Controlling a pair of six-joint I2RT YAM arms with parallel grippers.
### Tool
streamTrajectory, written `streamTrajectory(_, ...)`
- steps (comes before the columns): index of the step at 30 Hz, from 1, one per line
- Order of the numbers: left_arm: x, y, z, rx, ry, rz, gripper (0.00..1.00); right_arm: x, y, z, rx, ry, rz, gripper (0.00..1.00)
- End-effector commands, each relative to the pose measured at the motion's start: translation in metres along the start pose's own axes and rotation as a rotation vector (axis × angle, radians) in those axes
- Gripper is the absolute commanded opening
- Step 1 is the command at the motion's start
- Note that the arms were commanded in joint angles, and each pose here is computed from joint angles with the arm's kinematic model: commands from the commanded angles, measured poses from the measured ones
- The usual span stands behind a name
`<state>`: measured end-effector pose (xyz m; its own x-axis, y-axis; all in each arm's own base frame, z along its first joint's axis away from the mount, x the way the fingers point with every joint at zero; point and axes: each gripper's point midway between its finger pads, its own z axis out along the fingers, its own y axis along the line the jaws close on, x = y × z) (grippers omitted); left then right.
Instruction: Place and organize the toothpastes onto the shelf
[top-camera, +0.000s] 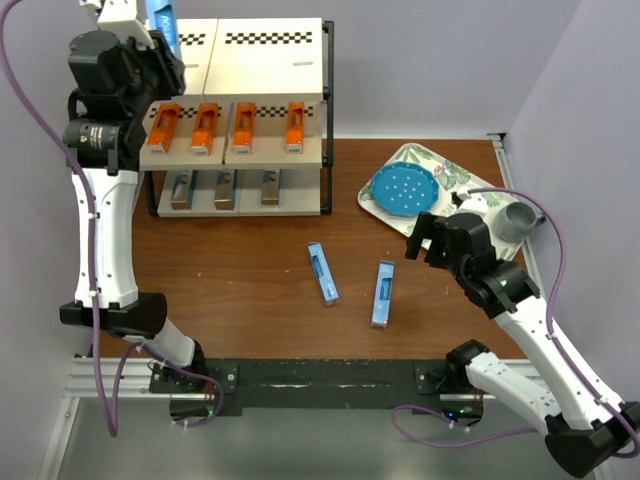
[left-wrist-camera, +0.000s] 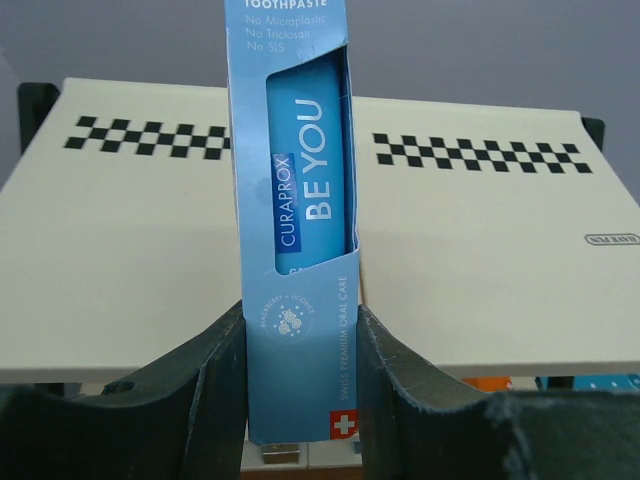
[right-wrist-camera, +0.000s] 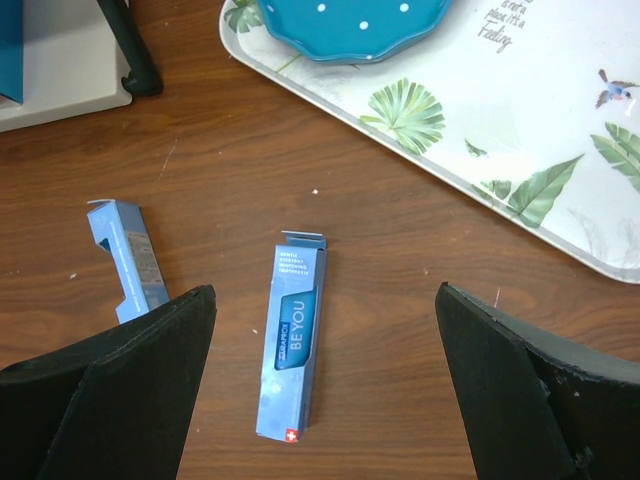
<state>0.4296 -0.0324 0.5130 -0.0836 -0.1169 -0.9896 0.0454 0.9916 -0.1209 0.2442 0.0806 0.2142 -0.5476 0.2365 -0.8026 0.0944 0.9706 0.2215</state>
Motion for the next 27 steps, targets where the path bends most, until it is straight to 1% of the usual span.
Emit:
streamTrajectory(1,-0.027,0.028,-0.001,-0.017,-0.091,0.054,0.33,-0.016,0.004,-0.005,0.001,-0.029,0.003,0.96)
streamTrajectory(9,-0.015,0.069,0.017,-0.092,-0.062,0.088,0.4,-0.023,0.003,-0.001,0.031,-0.038,-0.028,0.96)
streamTrajectory(12,-0.014,0.081,0.022,-0.112,-0.062,0.101,0.47,-0.023,0.002,0.0,0.035,-0.034,-0.029,0.96)
streamTrajectory(17,-0.001,0.089,0.033,-0.124,-0.026,0.111,0.55,-0.02,0.002,0.004,0.042,-0.024,-0.031,0.96)
streamTrajectory(19,0.001,0.089,0.035,-0.121,-0.019,0.11,0.61,-0.02,0.003,0.005,0.042,-0.02,-0.031,0.96)
streamTrajectory(23,-0.008,0.09,0.026,-0.144,-0.046,0.1,0.7,-0.016,0.003,0.008,0.044,-0.01,-0.032,0.96)
streamTrajectory(24,-0.01,0.091,0.023,-0.153,-0.053,0.098,0.74,-0.016,0.003,0.009,0.046,-0.008,-0.031,0.96)
streamTrajectory(26,-0.021,0.09,0.011,-0.167,-0.087,0.09,0.77,-0.014,0.004,0.011,0.042,-0.004,-0.029,0.96)
streamTrajectory(27,-0.019,0.089,0.01,-0.167,-0.092,0.086,0.78,-0.012,0.004,0.012,0.043,0.0,-0.033,0.96)
